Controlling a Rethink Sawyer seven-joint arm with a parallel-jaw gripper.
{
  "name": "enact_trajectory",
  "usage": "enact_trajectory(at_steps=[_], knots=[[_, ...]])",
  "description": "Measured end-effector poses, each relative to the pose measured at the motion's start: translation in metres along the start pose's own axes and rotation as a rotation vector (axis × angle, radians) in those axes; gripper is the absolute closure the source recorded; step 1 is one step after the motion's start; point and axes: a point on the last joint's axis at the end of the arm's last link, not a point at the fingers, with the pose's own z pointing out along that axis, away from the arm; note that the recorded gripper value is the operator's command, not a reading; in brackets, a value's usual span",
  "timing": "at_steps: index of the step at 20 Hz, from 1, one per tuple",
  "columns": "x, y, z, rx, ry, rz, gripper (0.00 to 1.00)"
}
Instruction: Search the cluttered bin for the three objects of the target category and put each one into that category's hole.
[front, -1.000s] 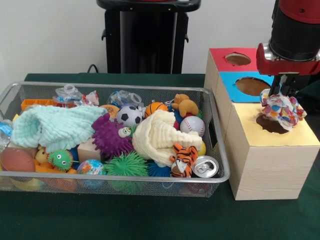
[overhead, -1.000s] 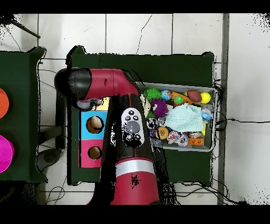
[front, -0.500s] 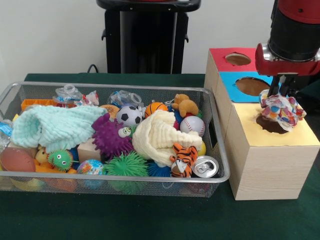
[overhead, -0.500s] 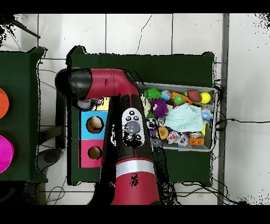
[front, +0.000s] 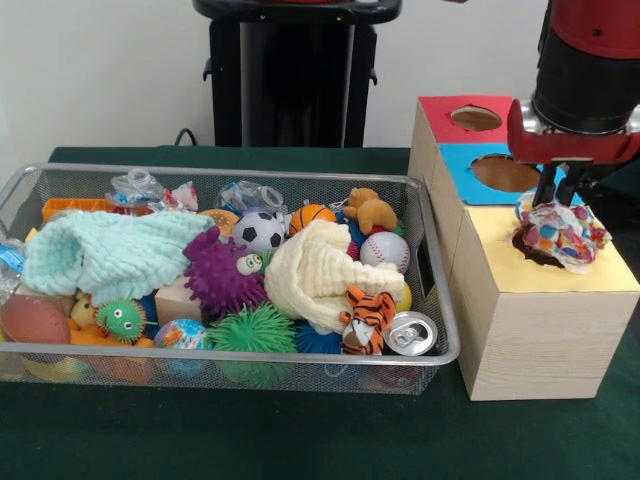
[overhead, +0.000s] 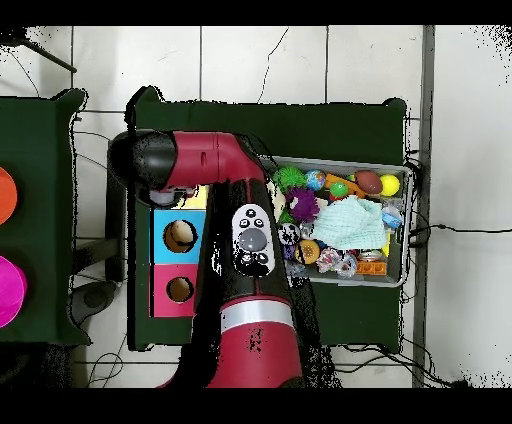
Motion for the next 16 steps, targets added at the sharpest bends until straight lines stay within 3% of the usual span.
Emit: enact_trajectory(at_steps=[16], knots=[[-0.011,-0.008,0.046,0.022,-0.091,0.008,1.0]])
